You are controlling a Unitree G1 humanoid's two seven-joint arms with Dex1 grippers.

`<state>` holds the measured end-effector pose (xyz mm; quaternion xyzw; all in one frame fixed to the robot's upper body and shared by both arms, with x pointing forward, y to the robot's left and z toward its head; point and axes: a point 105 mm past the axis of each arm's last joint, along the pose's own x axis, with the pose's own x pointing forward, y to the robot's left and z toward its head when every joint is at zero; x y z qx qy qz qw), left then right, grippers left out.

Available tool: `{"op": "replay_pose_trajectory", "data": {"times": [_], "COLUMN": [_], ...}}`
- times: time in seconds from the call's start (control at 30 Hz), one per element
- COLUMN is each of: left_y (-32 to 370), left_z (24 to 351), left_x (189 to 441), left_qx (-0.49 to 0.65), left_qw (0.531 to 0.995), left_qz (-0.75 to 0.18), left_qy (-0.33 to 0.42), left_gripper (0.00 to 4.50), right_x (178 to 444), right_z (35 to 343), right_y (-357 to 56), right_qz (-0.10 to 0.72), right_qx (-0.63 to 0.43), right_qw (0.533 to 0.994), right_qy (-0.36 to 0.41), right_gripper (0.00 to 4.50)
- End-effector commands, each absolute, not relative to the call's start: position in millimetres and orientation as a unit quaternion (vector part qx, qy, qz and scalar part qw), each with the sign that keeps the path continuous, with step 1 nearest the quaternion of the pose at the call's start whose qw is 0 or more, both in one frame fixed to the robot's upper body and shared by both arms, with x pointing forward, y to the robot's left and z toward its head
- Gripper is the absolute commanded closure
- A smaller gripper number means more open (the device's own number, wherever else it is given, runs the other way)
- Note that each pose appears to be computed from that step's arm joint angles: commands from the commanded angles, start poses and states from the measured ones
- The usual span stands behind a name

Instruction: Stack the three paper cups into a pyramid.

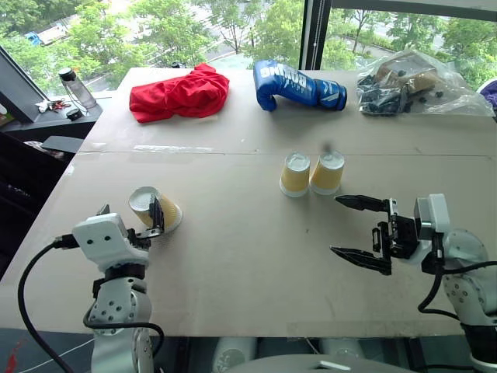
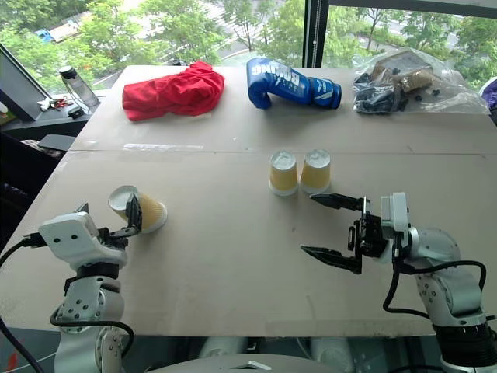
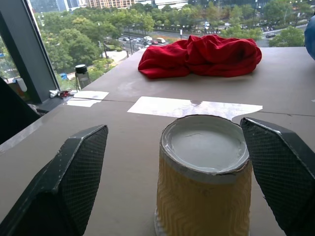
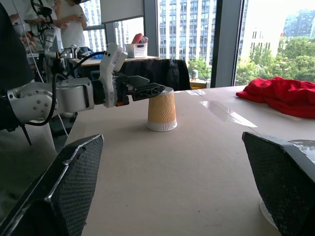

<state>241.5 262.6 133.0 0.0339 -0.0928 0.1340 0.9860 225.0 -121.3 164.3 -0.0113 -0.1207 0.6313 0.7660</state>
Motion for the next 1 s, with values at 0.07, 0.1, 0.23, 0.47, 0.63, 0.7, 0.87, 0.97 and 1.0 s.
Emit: {"op": "replay_pose_trajectory", "data": {"times": [0.07,0.1,0.23,0.47,0.63,0.7,0.87,0.97,1.0], "left_y": [264.3,265.3,267.8,267.0,266.2,266.4,267.5,268.1,268.3], "left_z": [134.3,134.0,131.3,133.0,134.4,133.9,132.4,134.2,135.7], "left_x": [250.4,252.0,256.3,265.6,268.4,269.2,272.7,274.8,275.7], "left_qx": [0.043,0.042,0.049,0.064,0.059,0.056,0.056,0.058,0.059], "left_qw": [0.990,0.990,0.991,0.991,0.992,0.992,0.992,0.992,0.992], "left_qz": [0.104,0.102,0.093,0.081,0.076,0.075,0.076,0.074,0.072], "left_qy": [-0.090,-0.090,-0.086,-0.081,-0.087,-0.087,-0.083,-0.087,-0.089], "left_gripper": [0.07,0.07,0.07,0.07,0.58,1.14,2.10,2.10,2.10], "right_x": [223.0,223.4,223.7,222.3,221.9,222.0,222.1,222.2,222.5], "right_z": [171.0,171.1,171.6,171.1,171.0,171.0,170.8,171.2,171.3], "right_y": [-118.7,-118.6,-118.4,-117.9,-117.8,-117.7,-118.1,-118.2,-118.3], "right_qz": [0.641,0.641,0.640,0.638,0.637,0.636,0.635,0.634,0.633], "right_qx": [-0.021,-0.021,-0.023,-0.024,-0.023,-0.024,-0.024,-0.023,-0.023], "right_qw": [0.756,0.756,0.756,0.757,0.758,0.759,0.760,0.760,0.761], "right_qy": [-0.134,-0.134,-0.136,-0.136,-0.137,-0.138,-0.138,-0.139,-0.140], "right_gripper": [0.00,0.00,0.00,0.00,0.00,0.00,0.00,0.00,0.00]}}
